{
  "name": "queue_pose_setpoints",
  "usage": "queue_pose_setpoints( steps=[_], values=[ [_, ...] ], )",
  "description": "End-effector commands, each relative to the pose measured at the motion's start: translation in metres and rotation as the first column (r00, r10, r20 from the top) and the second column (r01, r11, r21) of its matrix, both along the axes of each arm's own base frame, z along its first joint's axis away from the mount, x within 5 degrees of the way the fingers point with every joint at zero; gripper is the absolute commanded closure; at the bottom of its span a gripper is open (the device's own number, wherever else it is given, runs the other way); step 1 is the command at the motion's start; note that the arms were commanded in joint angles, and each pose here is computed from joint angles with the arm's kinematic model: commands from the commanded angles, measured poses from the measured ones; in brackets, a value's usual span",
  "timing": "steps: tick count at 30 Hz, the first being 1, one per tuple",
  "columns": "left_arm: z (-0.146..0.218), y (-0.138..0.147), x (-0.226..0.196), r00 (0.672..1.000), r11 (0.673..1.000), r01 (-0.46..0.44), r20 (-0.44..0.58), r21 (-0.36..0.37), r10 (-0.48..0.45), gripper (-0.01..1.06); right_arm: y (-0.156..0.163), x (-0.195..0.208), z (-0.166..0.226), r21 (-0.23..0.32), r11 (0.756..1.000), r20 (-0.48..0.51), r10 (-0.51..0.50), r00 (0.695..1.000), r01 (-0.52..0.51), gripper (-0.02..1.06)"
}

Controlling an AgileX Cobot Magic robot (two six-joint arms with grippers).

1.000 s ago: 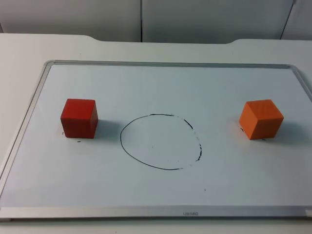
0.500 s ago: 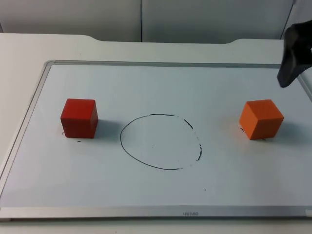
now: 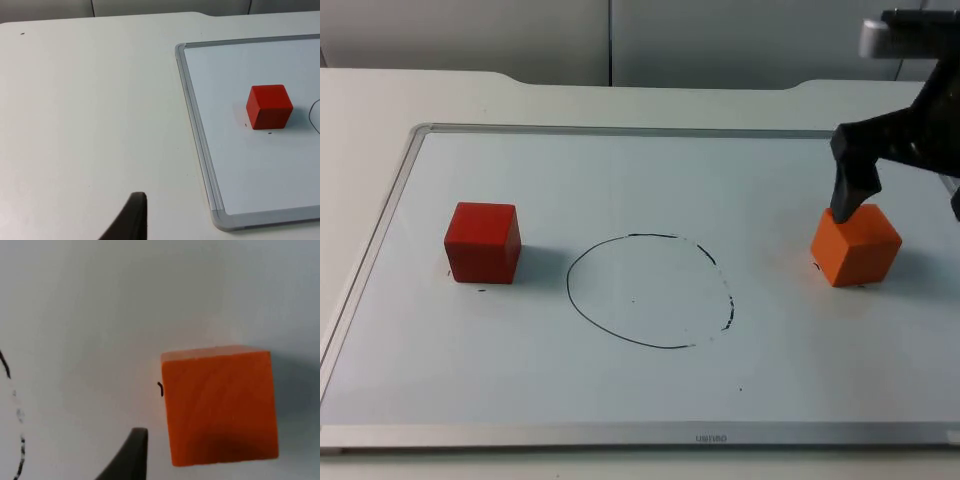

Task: Pick up one cube with the left hand and another cube with the right hand. First place the cube in the right hand at the target position, then stack the cube in the left hand on top.

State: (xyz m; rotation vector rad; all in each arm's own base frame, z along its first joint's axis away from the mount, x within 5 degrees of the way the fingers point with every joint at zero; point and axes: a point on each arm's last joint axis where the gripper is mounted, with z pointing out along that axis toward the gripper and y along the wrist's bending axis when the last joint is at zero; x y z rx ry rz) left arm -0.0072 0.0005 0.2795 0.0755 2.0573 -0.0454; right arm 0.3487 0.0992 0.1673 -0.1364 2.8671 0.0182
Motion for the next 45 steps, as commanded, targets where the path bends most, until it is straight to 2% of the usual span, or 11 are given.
queue_pose_setpoints(
  steps=[1, 18, 22, 23, 24, 27, 30, 32, 39, 42, 45],
  values=[
    [0.000, -0.001, 0.000, 1.000, 1.000, 0.000, 0.009, -0.014, 0.000, 0.00, 0.002, 0.005, -0.008, 0.003, 1.000, 0.013, -0.003, 1.000, 0.003, 0.05],
    [0.000, -0.001, 0.000, 1.000, 1.000, 0.000, 0.009, -0.014, 0.000, 0.00, 0.006, 0.014, -0.040, 0.027, 0.999, 0.010, -0.032, 0.999, 0.031, 0.13],
    [0.000, -0.001, 0.000, 1.000, 1.000, 0.000, 0.009, -0.014, 0.000, 0.00, 0.007, 0.014, -0.040, 0.044, 0.998, 0.006, -0.048, 0.999, 0.048, 0.41],
    [0.000, -0.001, 0.000, 1.000, 1.000, 0.000, 0.009, -0.014, 0.000, 0.00, 0.007, 0.014, -0.040, 0.044, 0.998, 0.006, -0.048, 0.999, 0.048, 0.41],
    [0.000, -0.001, 0.000, 1.000, 1.000, 0.000, 0.009, -0.014, 0.000, 0.00, 0.007, 0.014, -0.040, 0.047, 0.997, 0.005, -0.056, 0.998, 0.055, 0.54],
    [0.000, -0.001, 0.000, 1.000, 1.000, 0.000, 0.009, -0.014, 0.000, 0.00, 0.007, 0.014, -0.040, 0.050, 0.997, 0.004, -0.066, 0.998, 0.066, 0.70],
    [0.000, -0.001, 0.000, 1.000, 1.000, 0.000, 0.009, -0.014, 0.000, 0.00, 0.007, 0.014, -0.037, 0.045, 0.998, 0.014, -0.043, 0.999, 0.042, 1.00],
    [0.000, -0.001, 0.000, 1.000, 1.000, 0.000, 0.009, -0.014, 0.000, 0.00, 0.007, 0.014, -0.033, 0.047, 0.998, 0.022, -0.041, 0.999, 0.039, 1.05],
    [0.000, -0.001, 0.000, 1.000, 1.000, 0.000, 0.009, -0.014, 0.000, 0.00, 0.002, 0.000, 0.051, 0.070, 0.997, 0.214, 0.016, 0.977, -0.031, 1.05],
    [0.000, -0.001, 0.000, 1.000, 1.000, 0.000, 0.009, -0.014, 0.000, 0.00, -0.004, -0.013, 0.092, 0.061, 0.997, 0.320, 0.031, 0.947, -0.054, 1.05],
    [0.000, -0.001, 0.000, 1.000, 1.000, 0.000, 0.009, -0.014, 0.000, 0.00, -0.016, -0.041, 0.149, 0.042, 0.996, 0.470, 0.047, 0.881, -0.076, 1.05]
  ],
)
